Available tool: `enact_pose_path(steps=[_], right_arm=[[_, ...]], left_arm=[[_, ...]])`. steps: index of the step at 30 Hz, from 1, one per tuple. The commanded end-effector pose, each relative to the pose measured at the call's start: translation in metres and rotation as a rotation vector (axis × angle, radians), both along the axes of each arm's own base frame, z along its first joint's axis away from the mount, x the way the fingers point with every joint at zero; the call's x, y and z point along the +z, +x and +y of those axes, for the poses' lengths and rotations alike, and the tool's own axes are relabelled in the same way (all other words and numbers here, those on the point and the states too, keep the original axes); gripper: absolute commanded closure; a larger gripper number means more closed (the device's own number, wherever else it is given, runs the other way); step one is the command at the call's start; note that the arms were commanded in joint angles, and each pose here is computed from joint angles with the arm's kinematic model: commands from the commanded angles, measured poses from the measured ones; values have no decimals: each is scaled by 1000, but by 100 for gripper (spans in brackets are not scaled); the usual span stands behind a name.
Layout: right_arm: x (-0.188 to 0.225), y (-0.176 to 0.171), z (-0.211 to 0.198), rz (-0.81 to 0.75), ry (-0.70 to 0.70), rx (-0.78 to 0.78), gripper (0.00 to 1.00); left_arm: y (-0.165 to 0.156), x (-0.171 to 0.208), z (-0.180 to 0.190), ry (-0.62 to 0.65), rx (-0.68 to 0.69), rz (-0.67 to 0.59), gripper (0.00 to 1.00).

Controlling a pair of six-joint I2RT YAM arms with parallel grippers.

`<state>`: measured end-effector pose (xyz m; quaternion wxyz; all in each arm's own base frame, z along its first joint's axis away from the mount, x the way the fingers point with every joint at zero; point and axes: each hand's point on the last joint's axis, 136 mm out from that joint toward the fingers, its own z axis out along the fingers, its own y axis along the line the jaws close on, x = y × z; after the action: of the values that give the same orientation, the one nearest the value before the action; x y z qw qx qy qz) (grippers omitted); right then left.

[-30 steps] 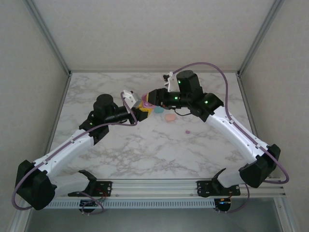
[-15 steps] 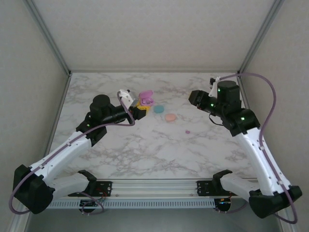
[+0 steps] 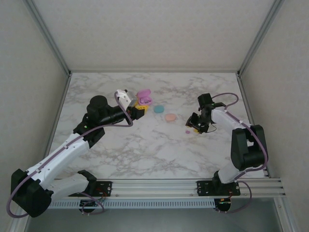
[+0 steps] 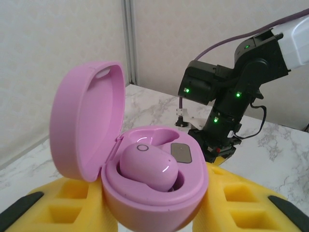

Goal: Insert the wireless bluetooth earbuds into the charging case

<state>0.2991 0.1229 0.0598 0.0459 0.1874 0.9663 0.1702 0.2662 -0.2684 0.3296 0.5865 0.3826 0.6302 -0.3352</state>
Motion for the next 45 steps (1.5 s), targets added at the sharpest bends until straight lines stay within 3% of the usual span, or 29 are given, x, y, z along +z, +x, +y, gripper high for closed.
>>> enact_pose_path(steps=[1, 20, 29, 40, 45], right_arm=[[-11, 3, 11, 16, 36, -25, 58], [-32, 21, 22, 23, -107, 231, 58], [-35, 26, 41, 34, -68, 320, 62], [-34, -16, 48, 113, -159, 448, 66], [-21, -39, 60, 99, -82, 471, 65]], left_arm=[[-3, 10, 0, -2, 0, -29, 63], [-2, 7, 0, 13, 4, -27, 63], [-1, 5, -1, 18, 1, -23, 63], [-3, 4, 1, 26, 6, -24, 63], [-1, 3, -1, 23, 0, -18, 63]])
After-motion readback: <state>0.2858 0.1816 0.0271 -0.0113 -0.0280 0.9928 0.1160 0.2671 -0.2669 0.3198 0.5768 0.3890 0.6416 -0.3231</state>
